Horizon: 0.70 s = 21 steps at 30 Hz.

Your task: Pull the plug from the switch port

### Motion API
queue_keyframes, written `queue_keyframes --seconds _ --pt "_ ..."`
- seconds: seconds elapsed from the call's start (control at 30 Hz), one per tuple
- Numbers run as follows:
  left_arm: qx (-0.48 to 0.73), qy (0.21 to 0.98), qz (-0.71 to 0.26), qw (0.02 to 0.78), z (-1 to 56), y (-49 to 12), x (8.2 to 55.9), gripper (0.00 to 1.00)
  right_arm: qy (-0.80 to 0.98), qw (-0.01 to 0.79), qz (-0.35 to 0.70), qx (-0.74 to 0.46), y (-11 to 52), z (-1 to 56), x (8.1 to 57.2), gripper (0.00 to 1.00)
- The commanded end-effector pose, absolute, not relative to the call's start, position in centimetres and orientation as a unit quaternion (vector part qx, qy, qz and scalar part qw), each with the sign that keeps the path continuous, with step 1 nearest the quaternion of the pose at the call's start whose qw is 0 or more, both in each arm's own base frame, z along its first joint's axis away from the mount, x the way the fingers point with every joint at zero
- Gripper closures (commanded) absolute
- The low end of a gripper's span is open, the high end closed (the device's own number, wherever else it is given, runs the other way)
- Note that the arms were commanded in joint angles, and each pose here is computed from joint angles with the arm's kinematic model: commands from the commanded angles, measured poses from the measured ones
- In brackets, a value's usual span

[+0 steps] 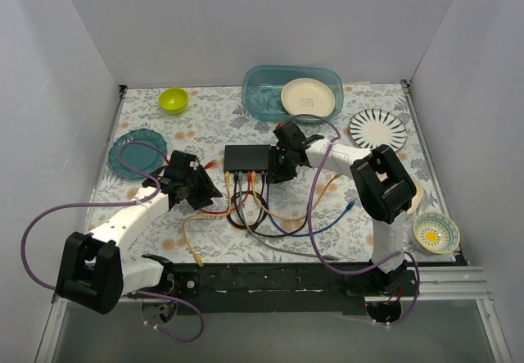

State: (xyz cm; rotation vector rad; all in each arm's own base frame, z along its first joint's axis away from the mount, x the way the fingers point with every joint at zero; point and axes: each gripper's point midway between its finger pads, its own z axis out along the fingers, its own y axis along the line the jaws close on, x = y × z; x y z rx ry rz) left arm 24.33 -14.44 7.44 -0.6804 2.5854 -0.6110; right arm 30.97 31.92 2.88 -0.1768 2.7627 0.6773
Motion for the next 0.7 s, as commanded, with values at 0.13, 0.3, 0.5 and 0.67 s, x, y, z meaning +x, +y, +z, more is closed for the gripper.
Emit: queue_keyframes --seconds 0.13,0.3,0.5,0.67 --pt "-0.227 0.907 -0.265 0.234 8.6 -15.5 26.1 0.38 0.904 0.337 0.234 -0.118 32.2 15.2 34.1 0.2" --pt "-0.28 0.866 -0.312 0.272 10.0 -16.2 28.3 0.02 0.886 0.327 0.314 -0.099 34.5 16.5 34.8 0.02" --pt "-0.28 0.857 -0.32 0.291 11.9 -16.4 29.7 0.02 0.847 0.296 0.421 -0.135 37.7 16.9 34.7 0.01" --pt "-0.29 0.862 -0.317 0.268 12.2 -16.5 29.4 0.02 0.863 0.356 0.343 -0.103 36.8 16.9 37.1 0.01"
